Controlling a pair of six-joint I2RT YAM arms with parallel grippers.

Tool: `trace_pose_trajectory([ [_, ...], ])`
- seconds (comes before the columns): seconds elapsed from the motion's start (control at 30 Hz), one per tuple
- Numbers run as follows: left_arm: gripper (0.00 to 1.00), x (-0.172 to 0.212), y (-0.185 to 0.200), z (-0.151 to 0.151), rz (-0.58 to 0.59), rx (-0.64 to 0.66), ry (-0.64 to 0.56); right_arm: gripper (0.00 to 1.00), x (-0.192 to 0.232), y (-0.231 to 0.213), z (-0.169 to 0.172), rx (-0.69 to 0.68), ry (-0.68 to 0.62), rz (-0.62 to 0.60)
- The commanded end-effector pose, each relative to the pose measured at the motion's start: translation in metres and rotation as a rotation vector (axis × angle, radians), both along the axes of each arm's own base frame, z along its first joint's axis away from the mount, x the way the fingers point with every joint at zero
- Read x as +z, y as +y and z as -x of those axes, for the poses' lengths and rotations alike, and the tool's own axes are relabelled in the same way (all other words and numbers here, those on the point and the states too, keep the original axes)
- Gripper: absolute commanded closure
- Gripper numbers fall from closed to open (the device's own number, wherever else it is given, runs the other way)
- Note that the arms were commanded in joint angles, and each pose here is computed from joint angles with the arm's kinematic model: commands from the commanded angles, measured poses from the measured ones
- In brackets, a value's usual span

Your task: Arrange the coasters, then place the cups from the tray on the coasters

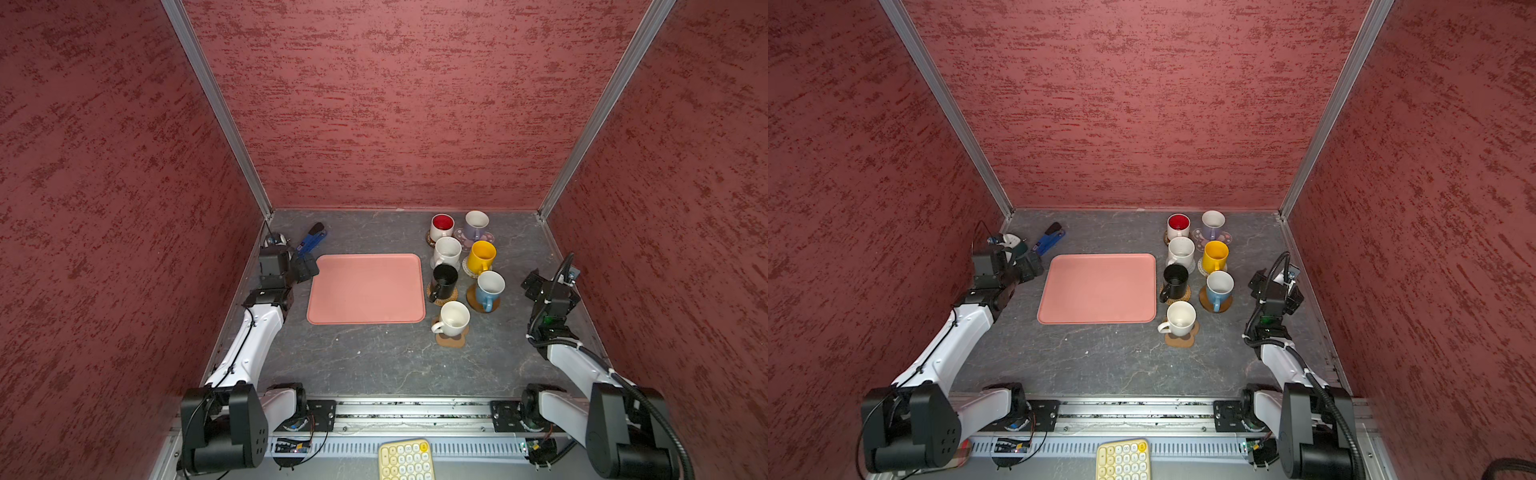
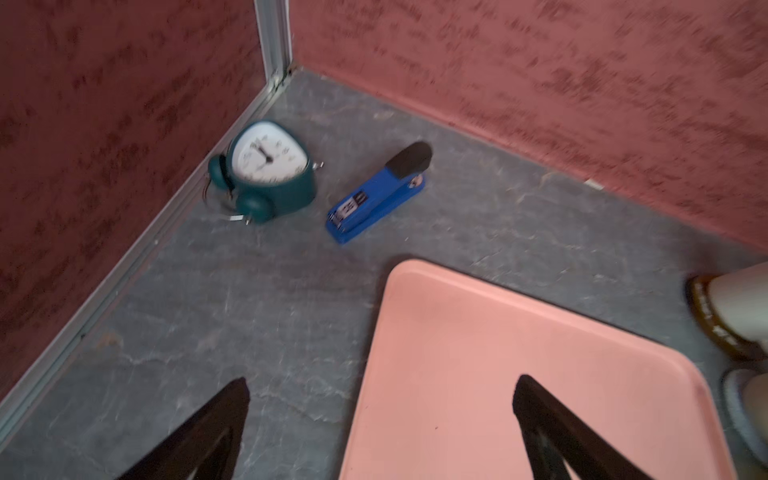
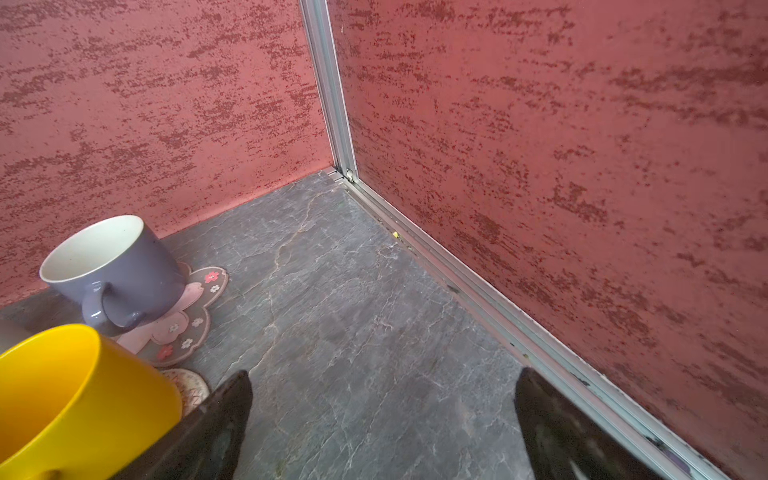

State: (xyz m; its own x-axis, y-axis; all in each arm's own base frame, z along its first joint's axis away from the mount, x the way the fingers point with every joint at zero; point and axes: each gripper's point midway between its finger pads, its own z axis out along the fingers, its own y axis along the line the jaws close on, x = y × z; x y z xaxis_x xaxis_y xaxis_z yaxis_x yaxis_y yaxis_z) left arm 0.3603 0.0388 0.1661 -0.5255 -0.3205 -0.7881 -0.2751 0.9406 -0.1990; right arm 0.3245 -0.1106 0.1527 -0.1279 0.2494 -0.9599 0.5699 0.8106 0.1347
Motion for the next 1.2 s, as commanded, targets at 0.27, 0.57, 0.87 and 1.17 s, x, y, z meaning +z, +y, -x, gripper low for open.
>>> trace_pose_trajectory([
  [0.27, 0.01, -0.030, -0.001, -0.045, -0.051, -0.121, -0.072, 0.01, 0.010, 0.008, -0.005, 0.058, -0.210, 0.026],
  [0.57, 0.00, -0.054, -0.008, -0.048, -0.090, -0.226, -0.119, 0.01, 0.003, 0.013, -0.016, 0.097, -0.241, 0.001],
  [0.87, 0.00, -0.058, -0.021, -0.052, -0.057, -0.314, -0.119, 0.01, 0.006, 0.039, -0.028, 0.256, -0.241, 0.060],
  [1.17, 0.00, -0.041, -0.049, -0.053, -0.090, -0.360, -0.276, 0.01, 0.004, 0.045, -0.032, 0.289, -0.228, 0.064],
])
